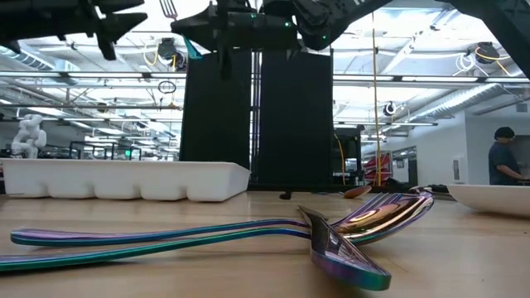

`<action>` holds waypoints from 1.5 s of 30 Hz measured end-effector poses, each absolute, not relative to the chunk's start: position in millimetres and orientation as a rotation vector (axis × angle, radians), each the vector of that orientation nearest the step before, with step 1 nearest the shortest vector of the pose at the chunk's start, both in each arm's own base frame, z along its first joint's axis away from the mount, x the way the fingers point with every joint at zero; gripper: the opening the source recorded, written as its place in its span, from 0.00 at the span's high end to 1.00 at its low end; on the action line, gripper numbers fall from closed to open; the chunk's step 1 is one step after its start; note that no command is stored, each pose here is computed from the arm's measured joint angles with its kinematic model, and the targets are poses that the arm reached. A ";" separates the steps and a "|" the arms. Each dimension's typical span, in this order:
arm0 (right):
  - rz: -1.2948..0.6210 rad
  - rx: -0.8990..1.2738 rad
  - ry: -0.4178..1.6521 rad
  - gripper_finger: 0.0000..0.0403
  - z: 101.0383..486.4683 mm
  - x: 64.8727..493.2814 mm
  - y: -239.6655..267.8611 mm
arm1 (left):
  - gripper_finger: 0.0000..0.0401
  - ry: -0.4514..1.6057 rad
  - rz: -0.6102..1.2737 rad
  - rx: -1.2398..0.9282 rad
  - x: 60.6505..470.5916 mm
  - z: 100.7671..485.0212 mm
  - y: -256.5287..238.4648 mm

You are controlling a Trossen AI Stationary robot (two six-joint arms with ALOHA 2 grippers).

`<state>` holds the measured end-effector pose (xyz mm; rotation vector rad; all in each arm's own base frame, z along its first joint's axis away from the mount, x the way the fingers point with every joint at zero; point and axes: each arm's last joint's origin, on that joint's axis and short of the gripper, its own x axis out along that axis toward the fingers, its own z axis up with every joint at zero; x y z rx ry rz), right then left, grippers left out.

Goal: Sort silverware
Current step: Put the iridescent fork into the white silverware tray

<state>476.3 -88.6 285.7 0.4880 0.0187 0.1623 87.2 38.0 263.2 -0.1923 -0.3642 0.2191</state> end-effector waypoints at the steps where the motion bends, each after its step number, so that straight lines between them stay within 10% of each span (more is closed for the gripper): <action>1: 0.165 0.486 0.020 1.00 285.7 476.6 -87.0 | 0.64 -0.355 0.220 -0.194 88.8 262.5 38.8; 20: 0.123 0.464 0.069 1.00 279.3 478.4 -80.9 | 0.65 -0.403 0.198 -0.174 122.7 266.7 55.4; 32: 0.120 0.447 0.059 1.00 280.1 478.3 -81.6 | 0.98 -0.376 0.217 -0.179 128.5 263.7 58.8; 45: 0.190 0.435 0.087 0.75 279.1 476.6 -86.4 | 1.00 -0.333 0.178 -0.172 132.1 279.0 59.1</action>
